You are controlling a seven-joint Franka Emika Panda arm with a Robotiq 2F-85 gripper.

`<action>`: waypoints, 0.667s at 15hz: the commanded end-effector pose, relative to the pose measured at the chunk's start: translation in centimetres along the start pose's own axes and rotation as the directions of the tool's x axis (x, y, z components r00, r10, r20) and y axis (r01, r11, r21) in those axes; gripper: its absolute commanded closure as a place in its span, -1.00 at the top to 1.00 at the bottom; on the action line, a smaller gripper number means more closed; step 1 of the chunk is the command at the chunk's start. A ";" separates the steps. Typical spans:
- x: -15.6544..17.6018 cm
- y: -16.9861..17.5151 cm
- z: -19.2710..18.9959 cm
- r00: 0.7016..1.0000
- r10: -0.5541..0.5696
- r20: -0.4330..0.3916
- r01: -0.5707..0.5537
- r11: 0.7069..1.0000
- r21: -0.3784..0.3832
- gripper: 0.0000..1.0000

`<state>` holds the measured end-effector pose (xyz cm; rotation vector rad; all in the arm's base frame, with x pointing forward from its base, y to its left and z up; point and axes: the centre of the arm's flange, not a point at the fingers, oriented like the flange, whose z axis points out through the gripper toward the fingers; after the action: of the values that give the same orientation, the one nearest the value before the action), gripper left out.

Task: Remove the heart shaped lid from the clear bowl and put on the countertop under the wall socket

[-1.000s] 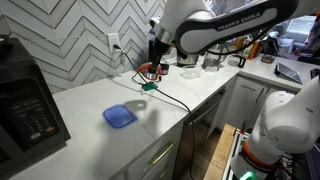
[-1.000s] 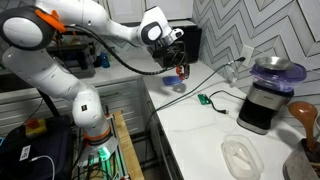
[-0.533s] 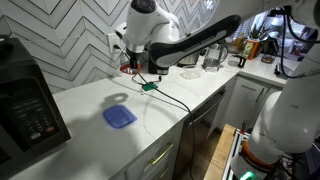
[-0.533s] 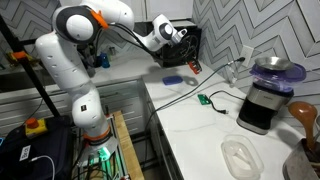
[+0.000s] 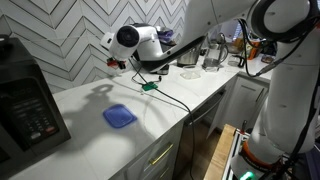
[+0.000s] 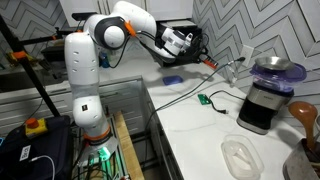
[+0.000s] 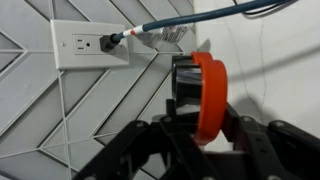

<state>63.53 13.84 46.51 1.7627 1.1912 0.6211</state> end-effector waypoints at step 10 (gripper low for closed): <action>0.4 -8.9 4.5 0.994 0.104 0.037 -0.109 0.970 0.219 0.38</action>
<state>64.39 14.05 37.48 1.9208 1.1711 0.5674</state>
